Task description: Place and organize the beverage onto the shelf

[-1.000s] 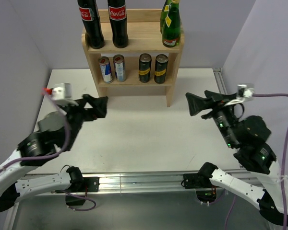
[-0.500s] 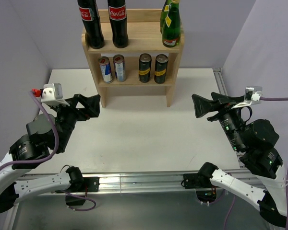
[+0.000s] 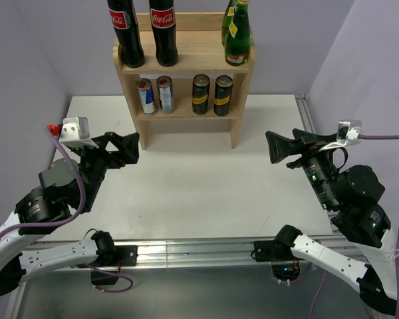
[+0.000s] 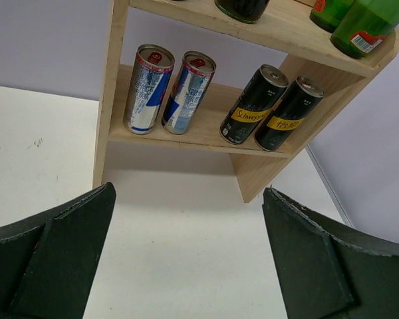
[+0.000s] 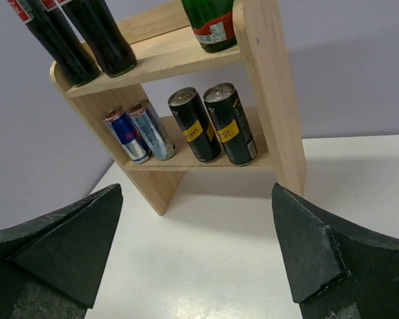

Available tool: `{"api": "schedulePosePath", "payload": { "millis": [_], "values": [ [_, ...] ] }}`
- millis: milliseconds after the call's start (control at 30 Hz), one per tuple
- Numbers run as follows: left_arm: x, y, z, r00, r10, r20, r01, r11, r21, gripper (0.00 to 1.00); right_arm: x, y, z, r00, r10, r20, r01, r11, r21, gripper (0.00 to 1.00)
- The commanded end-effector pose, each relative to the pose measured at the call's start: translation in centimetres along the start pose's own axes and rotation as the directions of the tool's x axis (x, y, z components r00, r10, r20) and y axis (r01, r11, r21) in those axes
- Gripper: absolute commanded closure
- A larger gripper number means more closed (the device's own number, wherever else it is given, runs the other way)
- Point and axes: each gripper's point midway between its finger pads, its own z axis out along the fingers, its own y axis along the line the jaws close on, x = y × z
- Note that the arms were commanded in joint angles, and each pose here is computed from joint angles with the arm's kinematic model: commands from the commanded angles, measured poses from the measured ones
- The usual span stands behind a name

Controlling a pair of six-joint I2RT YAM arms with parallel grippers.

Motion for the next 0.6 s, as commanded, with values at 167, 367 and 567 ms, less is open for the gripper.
{"api": "schedulePosePath", "payload": {
  "millis": [167,367,567],
  "values": [
    [-0.4,-0.5,0.3,1.000,0.004,0.020,-0.004,1.000,0.005,0.01,0.7,-0.1,0.4,1.000,-0.015,-0.016,0.015,1.000,0.011,0.00],
    [-0.5,-0.4,0.3,1.000,0.000,0.026,0.000,1.000,0.006,0.01,1.0,0.0,0.6,1.000,-0.014,-0.027,0.015,1.000,0.011,0.00],
    [-0.2,0.7,0.4,0.999,0.000,0.039,0.002,0.998,-0.057,0.00,1.3,0.0,0.6,0.999,-0.014,-0.038,0.014,1.000,0.013,0.00]
  ]
}}
